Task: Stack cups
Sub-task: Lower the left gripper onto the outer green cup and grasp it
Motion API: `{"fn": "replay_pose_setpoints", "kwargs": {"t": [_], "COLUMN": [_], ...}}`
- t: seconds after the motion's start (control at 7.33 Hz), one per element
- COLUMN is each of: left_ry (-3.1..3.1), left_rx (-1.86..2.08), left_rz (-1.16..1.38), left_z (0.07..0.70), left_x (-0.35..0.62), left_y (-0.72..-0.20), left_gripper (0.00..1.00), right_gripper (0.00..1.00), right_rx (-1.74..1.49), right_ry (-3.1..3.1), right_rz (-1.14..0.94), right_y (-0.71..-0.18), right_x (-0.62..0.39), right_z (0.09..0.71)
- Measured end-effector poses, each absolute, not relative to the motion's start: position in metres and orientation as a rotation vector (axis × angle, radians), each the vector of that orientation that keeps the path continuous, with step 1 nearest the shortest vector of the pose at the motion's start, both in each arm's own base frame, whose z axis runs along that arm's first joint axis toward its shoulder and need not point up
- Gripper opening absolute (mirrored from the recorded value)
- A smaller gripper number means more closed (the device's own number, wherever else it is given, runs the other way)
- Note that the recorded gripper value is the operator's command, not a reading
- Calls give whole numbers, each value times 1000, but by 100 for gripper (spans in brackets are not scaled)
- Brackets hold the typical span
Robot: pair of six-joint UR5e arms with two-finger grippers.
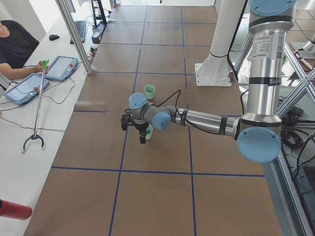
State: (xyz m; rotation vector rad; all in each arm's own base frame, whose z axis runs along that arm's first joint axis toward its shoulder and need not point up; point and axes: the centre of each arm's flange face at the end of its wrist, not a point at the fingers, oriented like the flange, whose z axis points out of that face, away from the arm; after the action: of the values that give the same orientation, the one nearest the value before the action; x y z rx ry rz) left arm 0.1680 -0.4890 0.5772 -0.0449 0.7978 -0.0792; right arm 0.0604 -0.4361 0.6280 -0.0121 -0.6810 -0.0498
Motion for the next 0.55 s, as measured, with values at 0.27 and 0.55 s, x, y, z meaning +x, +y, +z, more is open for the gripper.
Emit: {"fn": "replay_pose_setpoints", "kwargs": {"t": [0.27,0.55], "left_ry": [797,798], "left_rx": [-61,-74], "left_rz": [-61,-41], "left_z": [584,585], "left_x": [178,189], "left_y": [-486,-482], "left_gripper": [100,100], "right_gripper": [100,100], "right_rx": [-12,-12], "right_ry": [-681,-681], "right_rz": [-50,-50], "right_y": [-436,-436], "right_x": [60,60], "right_z": [628,628]}}
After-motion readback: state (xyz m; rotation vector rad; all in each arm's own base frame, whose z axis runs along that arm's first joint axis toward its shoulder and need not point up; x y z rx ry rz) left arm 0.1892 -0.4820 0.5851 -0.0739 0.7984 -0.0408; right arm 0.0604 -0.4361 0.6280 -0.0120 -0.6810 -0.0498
